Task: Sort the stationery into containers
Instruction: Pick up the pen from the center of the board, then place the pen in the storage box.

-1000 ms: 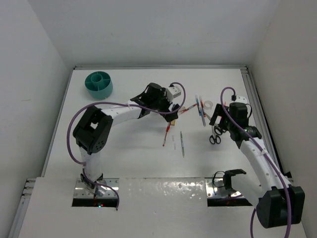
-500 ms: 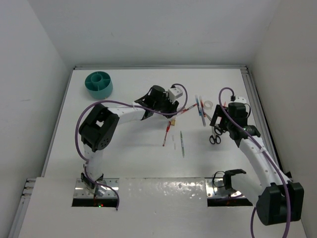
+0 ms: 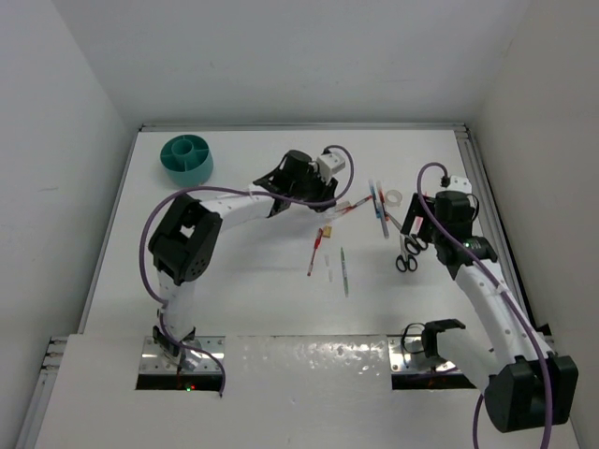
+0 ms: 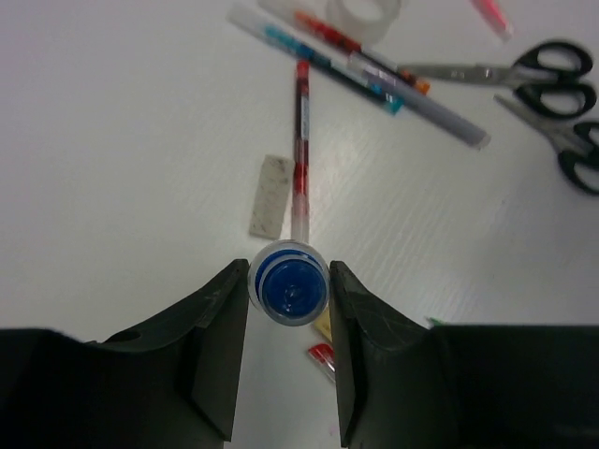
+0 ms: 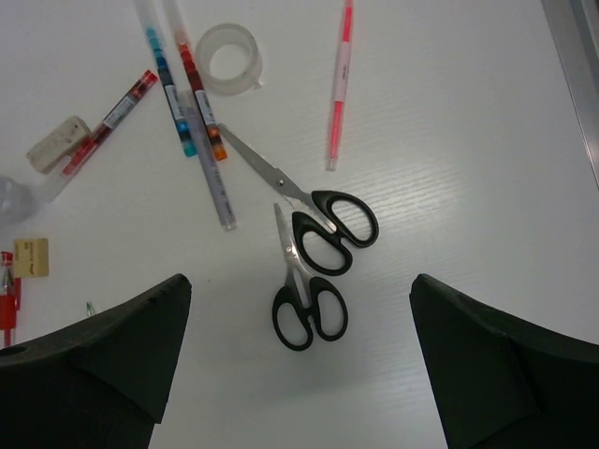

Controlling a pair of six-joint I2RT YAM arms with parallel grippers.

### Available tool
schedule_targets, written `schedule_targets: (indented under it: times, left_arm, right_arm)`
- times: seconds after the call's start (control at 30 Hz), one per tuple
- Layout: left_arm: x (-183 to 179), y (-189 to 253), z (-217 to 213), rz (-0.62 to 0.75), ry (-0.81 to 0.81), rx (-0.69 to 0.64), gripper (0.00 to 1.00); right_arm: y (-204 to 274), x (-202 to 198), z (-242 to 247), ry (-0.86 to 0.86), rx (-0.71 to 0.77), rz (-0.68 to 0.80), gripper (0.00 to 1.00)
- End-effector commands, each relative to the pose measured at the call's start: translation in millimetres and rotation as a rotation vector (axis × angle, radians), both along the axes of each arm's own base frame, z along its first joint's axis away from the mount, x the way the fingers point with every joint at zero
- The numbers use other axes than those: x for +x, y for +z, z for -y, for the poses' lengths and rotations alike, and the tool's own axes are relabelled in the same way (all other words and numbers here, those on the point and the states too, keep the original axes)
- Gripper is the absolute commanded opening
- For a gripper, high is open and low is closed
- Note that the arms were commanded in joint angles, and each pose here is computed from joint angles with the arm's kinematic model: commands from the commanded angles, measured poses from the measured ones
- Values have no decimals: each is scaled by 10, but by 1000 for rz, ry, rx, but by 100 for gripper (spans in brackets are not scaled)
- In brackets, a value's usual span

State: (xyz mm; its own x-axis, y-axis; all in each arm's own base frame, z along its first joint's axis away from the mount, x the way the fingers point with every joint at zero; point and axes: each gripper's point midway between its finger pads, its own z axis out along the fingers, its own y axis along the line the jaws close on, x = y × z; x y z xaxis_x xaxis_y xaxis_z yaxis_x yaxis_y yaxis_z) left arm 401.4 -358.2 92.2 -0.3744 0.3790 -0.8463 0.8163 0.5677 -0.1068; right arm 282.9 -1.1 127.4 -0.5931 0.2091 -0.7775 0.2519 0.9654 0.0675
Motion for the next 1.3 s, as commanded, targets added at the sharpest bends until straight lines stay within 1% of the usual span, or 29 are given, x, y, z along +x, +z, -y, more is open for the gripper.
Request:
schedule_targets:
  times: [0.0, 0.03, 0.07, 0.13, 0.17, 0.2, 0.27, 0.3, 0.33, 0.37, 0.47, 0.5, 0.53, 0.6, 0.63, 0.67, 0.7, 0.73, 0.77, 0.8, 0.87, 0.9, 0.93, 0.97, 1.0, 1.07, 1.27]
  left_arm:
    - [424, 981, 70, 136, 51, -143, 0]
    - [516, 1280, 68, 181, 61, -170, 0]
    - [527, 1335, -1, 162, 83, -161, 0]
    - [661, 1670, -224, 207, 155, -179, 0]
    - [697, 1848, -327, 215, 190, -190, 0]
    - [782, 2052, -557, 244, 260, -198, 0]
    - [828, 2202, -855, 222, 362, -202, 0]
    - [915, 2384, -1209, 246, 458, -207, 0]
    - [945, 2432, -1416, 251, 505, -197, 0]
    - [977, 2487, -1797, 237, 613, -195, 0]
    - [1011, 2428, -2398, 220, 740, -145, 0]
    - [1043, 2456, -2743, 236, 816, -128, 0]
    - [1043, 2389, -2902, 228, 850, -112, 0]
    - [1083, 2351, -3284, 266, 900, -49, 0]
    - [1106, 2312, -3387, 287, 904, -21, 0]
    - [1129, 2288, -3480, 295, 921, -10, 0]
    - [1162, 2227, -3549, 291, 931, 1, 0]
    - [1185, 2198, -3747, 292, 965, 13, 0]
    - [1215, 2173, -3808, 291, 975, 13, 0]
    - [1271, 2058, -3922, 273, 989, 20, 0]
    - [1344, 1981, -4040, 262, 1013, 9, 0]
    - [1404, 1841, -4140, 234, 1031, 11, 0]
    - [1436, 1802, -4180, 227, 1035, 8, 0]
    - [1478, 1799, -4218, 232, 1042, -1, 0]
    - [1521, 1693, -4258, 218, 1048, 4, 0]
    - [1578, 1624, -4274, 226, 1036, 12, 0]
    - [1661, 1243, -4225, 192, 993, 52, 0]
  right_arm:
    - [319, 159, -17, 5, 0, 106, 99]
    - [350, 184, -38, 14, 7, 116, 99]
    - [382, 225, -59, 19, 15, 133, 99]
    - [405, 298, -77, 19, 24, 149, 98]
    - [455, 366, -117, 27, 36, 179, 98]
    - [434, 418, -145, 32, 41, 181, 97]
    - [494, 558, -261, 60, 67, 228, 96]
    - [517, 668, -341, 81, 75, 248, 96]
    - [484, 702, -360, 88, 77, 234, 96]
    - [527, 780, -462, 114, 88, 251, 96]
    - [579, 1021, -677, 172, 85, 230, 96]
    - [567, 1078, -746, 196, 85, 219, 97]
    - [702, 1190, -815, 213, 89, 244, 97]
    - [577, 1341, -967, 251, 105, 210, 97]
    - [704, 1447, -1052, 262, 122, 241, 97]
    - [574, 1525, -1103, 268, 126, 207, 97]
    - [684, 1624, -1178, 273, 146, 227, 97]
    - [673, 1671, -1216, 273, 152, 219, 97]
    - [644, 1699, -1282, 280, 159, 204, 97]
    - [521, 1745, -1335, 283, 161, 175, 97]
    - [490, 1811, -1423, 296, 163, 163, 97]
    - [378, 1831, -1460, 301, 158, 131, 97]
    - [428, 1882, -1489, 308, 154, 136, 97]
    - [367, 1859, -1502, 308, 146, 107, 97]
    - [311, 1865, -1515, 308, 137, 89, 97]
    - [287, 1867, -1511, 304, 127, 79, 98]
    - [171, 1836, -1503, 285, 126, 51, 98]
